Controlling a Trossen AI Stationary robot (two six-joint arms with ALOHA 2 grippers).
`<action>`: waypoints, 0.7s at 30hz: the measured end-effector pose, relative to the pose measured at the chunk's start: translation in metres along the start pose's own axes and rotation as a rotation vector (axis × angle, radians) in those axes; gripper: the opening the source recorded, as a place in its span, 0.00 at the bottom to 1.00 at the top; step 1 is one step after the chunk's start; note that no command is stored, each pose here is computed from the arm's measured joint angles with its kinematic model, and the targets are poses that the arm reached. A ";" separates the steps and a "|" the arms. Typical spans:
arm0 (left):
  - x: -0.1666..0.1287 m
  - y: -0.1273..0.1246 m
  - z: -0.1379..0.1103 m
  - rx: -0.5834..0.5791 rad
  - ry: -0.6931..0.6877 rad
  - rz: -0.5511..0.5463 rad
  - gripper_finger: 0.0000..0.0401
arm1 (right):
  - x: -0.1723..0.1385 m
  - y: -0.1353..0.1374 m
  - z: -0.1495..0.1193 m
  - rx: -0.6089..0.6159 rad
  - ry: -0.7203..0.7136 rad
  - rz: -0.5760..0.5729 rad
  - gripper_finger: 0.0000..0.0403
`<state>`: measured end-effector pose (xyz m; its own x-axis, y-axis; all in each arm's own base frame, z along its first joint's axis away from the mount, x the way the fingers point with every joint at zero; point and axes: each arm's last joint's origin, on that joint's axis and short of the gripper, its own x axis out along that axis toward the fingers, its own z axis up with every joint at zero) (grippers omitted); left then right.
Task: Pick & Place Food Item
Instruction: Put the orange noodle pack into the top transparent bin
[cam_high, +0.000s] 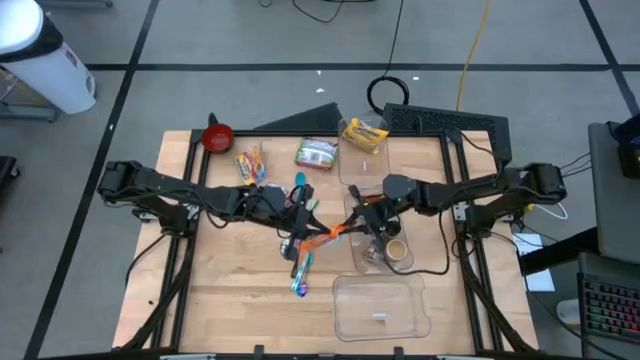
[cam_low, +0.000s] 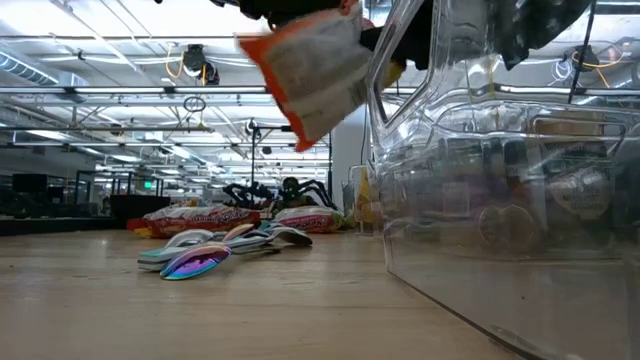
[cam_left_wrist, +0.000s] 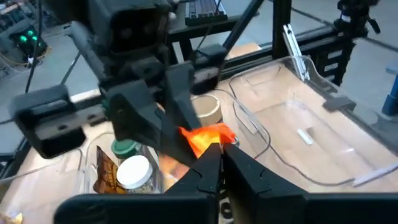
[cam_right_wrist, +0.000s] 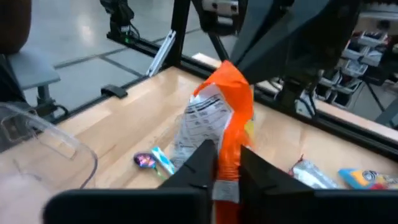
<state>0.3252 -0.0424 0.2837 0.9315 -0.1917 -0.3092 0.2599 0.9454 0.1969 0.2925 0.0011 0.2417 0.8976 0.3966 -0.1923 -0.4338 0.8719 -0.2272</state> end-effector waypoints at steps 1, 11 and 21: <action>0.000 0.000 0.000 0.021 -0.005 0.001 0.06 | -0.002 -0.001 0.000 0.000 -0.001 -0.006 0.03; -0.053 0.005 0.031 0.018 -0.081 0.099 0.10 | -0.040 -0.015 0.013 0.084 0.048 -0.092 0.00; -0.060 0.010 0.012 -0.001 -0.021 0.241 0.10 | -0.103 -0.036 -0.004 0.176 -0.002 -0.598 0.00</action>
<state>0.2747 -0.0243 0.3151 0.9716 0.0342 -0.2343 0.0292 0.9647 0.2619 0.2154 -0.0721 0.2662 0.9815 -0.1742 -0.0789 0.1628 0.9775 -0.1339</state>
